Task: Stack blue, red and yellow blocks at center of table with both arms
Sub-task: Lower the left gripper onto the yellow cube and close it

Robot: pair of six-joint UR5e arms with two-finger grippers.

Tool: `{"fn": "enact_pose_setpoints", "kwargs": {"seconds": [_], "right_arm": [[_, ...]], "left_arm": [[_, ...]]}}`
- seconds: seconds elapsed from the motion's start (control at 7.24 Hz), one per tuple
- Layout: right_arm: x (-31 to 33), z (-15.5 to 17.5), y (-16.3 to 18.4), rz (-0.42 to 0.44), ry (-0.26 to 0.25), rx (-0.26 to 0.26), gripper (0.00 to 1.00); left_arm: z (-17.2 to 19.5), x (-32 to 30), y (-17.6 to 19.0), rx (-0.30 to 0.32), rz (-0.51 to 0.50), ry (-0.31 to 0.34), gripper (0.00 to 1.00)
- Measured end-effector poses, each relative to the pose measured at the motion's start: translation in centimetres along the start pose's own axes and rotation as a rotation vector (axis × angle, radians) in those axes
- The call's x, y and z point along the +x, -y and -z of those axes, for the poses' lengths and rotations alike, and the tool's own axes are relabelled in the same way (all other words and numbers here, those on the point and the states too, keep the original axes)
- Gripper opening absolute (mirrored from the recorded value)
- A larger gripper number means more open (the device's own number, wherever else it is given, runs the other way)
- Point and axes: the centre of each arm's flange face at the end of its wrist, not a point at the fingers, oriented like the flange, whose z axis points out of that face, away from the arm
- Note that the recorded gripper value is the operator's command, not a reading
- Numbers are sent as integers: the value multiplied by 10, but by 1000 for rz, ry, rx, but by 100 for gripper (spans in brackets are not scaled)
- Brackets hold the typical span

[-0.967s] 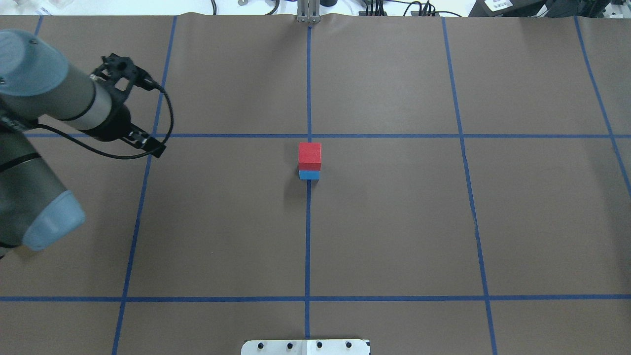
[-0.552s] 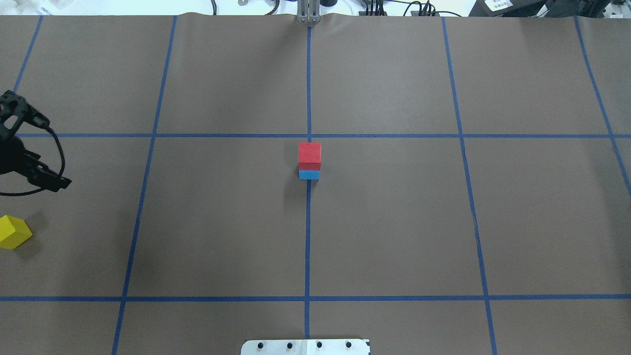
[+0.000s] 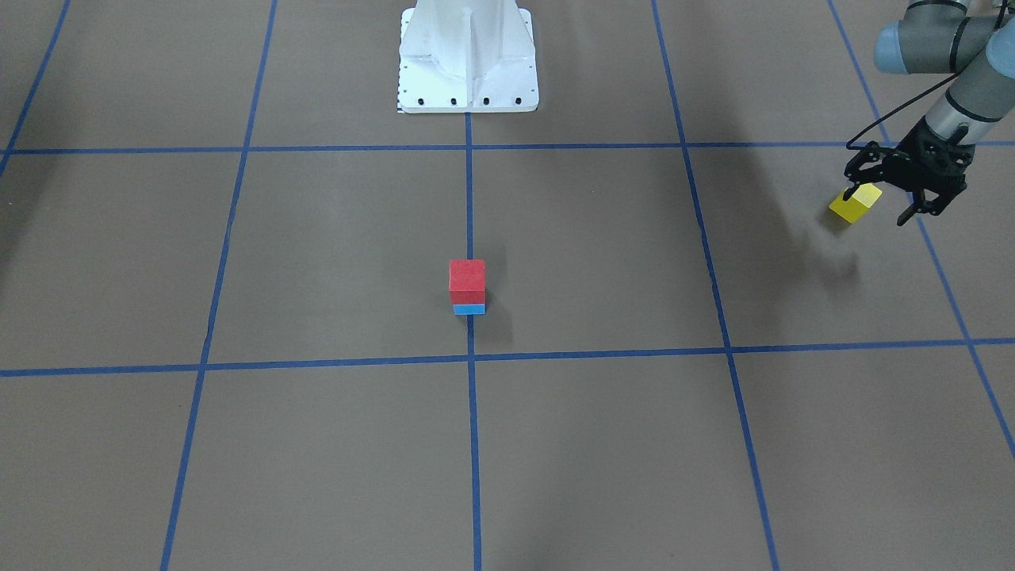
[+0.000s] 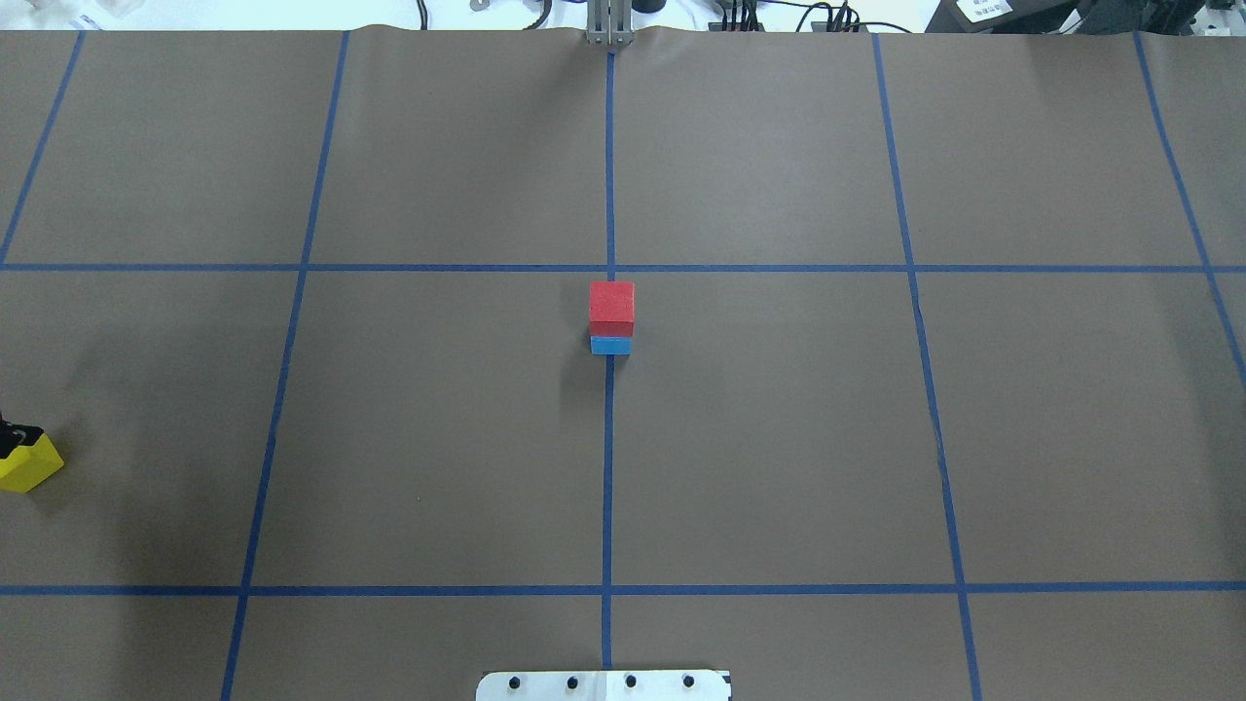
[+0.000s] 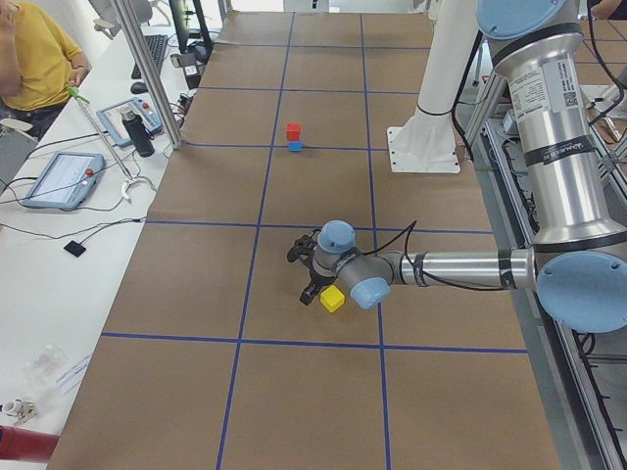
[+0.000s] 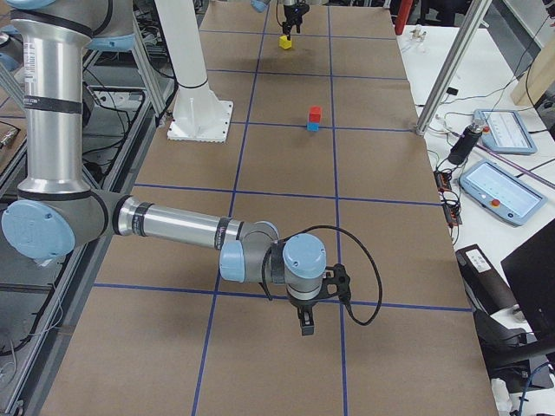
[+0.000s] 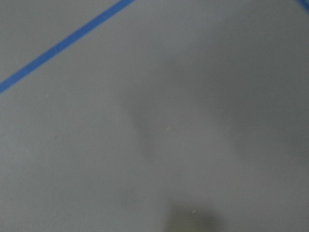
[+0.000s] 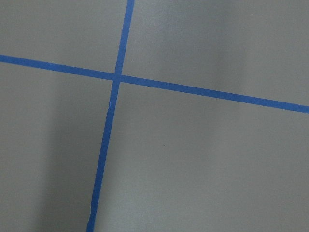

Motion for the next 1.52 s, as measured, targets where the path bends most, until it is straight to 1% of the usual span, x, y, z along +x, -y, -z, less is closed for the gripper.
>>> {"fn": "enact_pose_setpoints", "kwargs": {"seconds": [0.28, 0.41, 0.83, 1.38, 1.52], "right_arm": [[0, 0, -1, -1, 0, 0, 100], [0, -1, -1, -1, 0, -1, 100], [0, -1, -1, -1, 0, -2, 100], [1, -1, 1, -1, -1, -2, 100], [1, -1, 1, -2, -1, -3, 100]], "left_arm": [[8, 3, -16, 7, 54, -45, 100], [9, 4, -20, 4, 61, -48, 100], [1, 1, -24, -3, 59, -12, 100], [-17, 15, -24, -31, 18, -20, 99], [-22, 18, -24, -36, 7, -14, 94]]}}
